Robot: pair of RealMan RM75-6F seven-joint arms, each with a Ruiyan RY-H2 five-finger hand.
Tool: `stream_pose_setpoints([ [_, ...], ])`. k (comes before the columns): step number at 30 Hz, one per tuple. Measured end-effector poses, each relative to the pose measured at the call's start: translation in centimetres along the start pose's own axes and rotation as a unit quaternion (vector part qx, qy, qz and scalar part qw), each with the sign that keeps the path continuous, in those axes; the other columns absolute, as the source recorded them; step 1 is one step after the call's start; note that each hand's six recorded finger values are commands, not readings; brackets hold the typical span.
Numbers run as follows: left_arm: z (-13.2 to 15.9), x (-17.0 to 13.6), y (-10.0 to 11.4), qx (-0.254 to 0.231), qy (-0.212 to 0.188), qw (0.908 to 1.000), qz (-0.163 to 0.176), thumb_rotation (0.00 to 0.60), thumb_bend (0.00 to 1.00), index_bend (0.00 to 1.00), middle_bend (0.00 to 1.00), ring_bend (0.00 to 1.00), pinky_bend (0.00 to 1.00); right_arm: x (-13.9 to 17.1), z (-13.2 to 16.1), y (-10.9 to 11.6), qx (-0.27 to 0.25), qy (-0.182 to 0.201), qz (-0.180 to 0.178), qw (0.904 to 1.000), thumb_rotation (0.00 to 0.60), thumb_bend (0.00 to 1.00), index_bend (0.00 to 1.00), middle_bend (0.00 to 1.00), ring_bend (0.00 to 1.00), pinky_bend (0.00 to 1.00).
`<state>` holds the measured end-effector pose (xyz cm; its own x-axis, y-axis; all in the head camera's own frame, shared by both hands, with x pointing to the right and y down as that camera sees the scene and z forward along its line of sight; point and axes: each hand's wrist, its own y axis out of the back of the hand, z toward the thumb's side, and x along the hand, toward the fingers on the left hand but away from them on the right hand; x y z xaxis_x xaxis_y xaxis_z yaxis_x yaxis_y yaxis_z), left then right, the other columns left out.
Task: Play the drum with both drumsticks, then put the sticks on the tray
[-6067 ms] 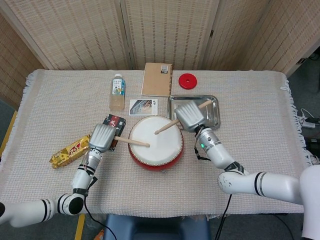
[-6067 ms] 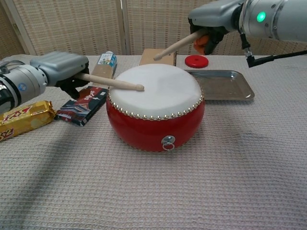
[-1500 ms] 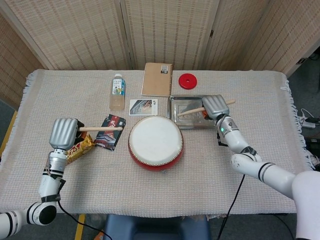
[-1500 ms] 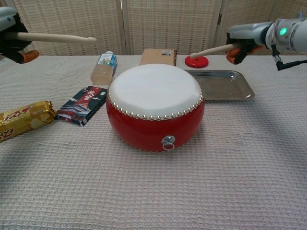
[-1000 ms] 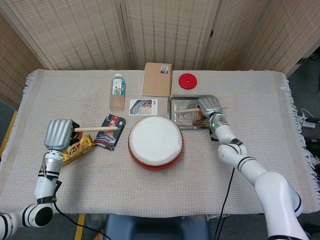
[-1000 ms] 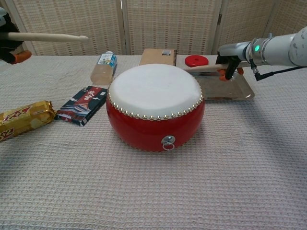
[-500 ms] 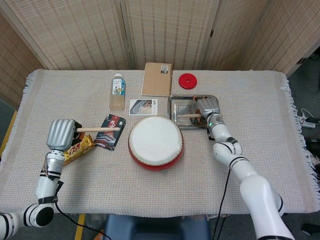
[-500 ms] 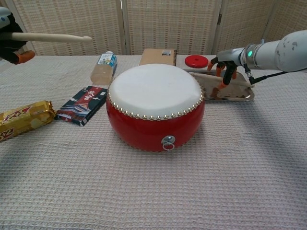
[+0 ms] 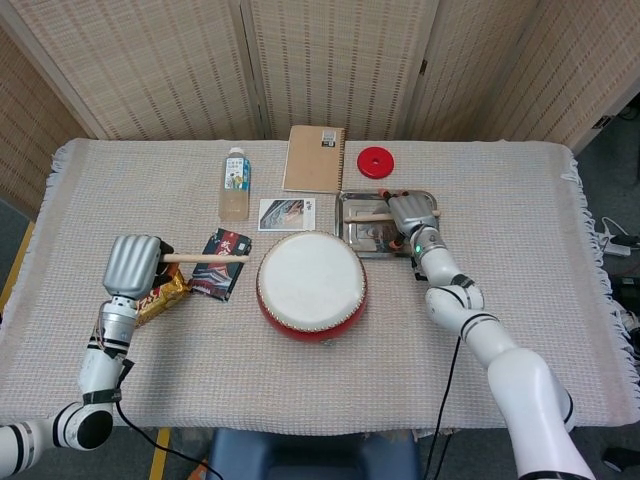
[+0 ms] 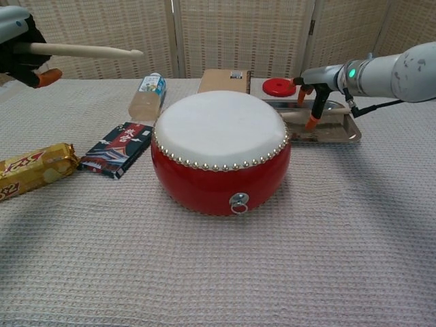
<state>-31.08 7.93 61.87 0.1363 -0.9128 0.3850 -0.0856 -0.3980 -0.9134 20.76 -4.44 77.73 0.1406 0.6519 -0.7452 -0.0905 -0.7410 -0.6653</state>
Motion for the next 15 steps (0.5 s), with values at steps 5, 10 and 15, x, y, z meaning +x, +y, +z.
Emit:
stream_pose_setpoints([
  [5, 1.4, 0.4, -0.3, 0.007, -0.018, 0.9998, -0.003, 0.6, 0.47, 1.0, 1.0, 1.0, 1.0, 1.9, 2.3, 1.8, -0.013, 0.058, -0.027, 0.9979, 0.6, 0.07, 0.14, 0.25, 0.13, 0.43],
  [10, 3.0, 0.7, -0.7, 0.009, -0.03, 0.9995, -0.008, 0.6, 0.47, 0.99, 1.0, 1.0, 1.0, 6.2, 5.5, 4.5, -0.029, 0.13, -0.047, 0.9899, 0.6, 0.07, 0.22, 0.31, 0.18, 0.5],
  [15, 4.6, 1.0, -0.9, 0.01, -0.034, 0.9993, -0.01, 0.6, 0.47, 0.99, 1.0, 1.0, 1.0, 12.0, 7.9, 7.3, -0.047, 0.18, -0.056, 0.981, 0.6, 0.07, 0.25, 0.33, 0.19, 0.52],
])
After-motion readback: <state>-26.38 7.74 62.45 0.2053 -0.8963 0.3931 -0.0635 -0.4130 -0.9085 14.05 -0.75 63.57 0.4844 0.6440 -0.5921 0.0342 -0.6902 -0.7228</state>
